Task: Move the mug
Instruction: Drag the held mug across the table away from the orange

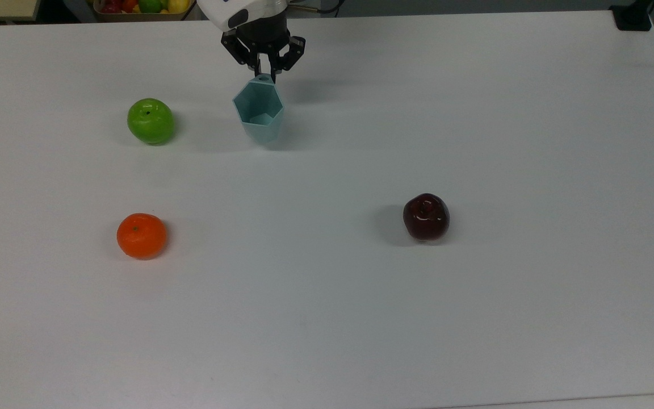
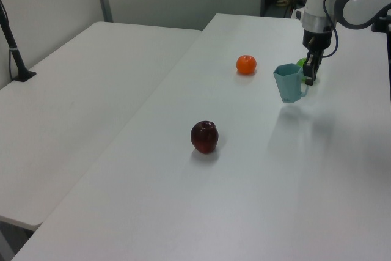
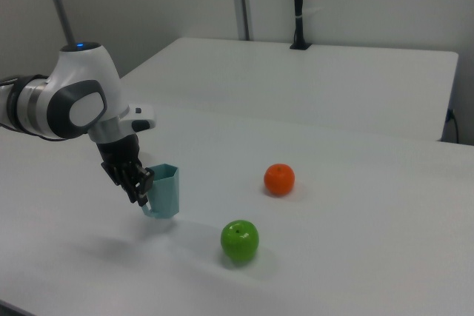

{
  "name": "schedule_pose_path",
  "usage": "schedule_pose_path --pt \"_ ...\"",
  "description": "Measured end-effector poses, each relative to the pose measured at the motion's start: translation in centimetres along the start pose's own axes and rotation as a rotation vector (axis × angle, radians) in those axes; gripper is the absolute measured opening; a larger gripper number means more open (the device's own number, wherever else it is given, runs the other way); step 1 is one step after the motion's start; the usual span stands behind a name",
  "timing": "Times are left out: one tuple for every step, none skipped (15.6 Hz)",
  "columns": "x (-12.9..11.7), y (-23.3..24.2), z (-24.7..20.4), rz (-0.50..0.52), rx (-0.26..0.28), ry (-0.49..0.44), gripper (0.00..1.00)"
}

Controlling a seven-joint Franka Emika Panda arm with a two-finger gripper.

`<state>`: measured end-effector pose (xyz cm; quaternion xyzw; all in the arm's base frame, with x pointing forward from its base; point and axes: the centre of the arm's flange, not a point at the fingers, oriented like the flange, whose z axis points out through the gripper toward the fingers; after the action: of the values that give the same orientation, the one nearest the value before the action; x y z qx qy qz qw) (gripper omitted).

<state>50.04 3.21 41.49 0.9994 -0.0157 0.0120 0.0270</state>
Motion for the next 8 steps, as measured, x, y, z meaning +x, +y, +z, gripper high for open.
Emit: schedule_pose_path --pt "0.0 0.0 0.1 -0.025 0.0 -0.002 0.24" --pt "-0.1 0.0 0.2 -0.045 0.0 -0.004 0.24" --pt "-0.1 0.0 0.4 -0.06 0.0 -0.008 0.24" --pt "-0.1 0.0 0.7 -0.067 0.0 -0.014 0.24" --pt "-0.1 -0.1 1.0 -0.074 0.0 -0.021 0.24" --pt "0.0 -0.2 1.3 -0.08 0.001 -0.027 0.24" --pt "0.0 -0.3 1.6 -0.084 0.001 -0.033 0.24" --pt "0.0 -0.5 2.0 -0.089 0.001 -0.04 0.24"
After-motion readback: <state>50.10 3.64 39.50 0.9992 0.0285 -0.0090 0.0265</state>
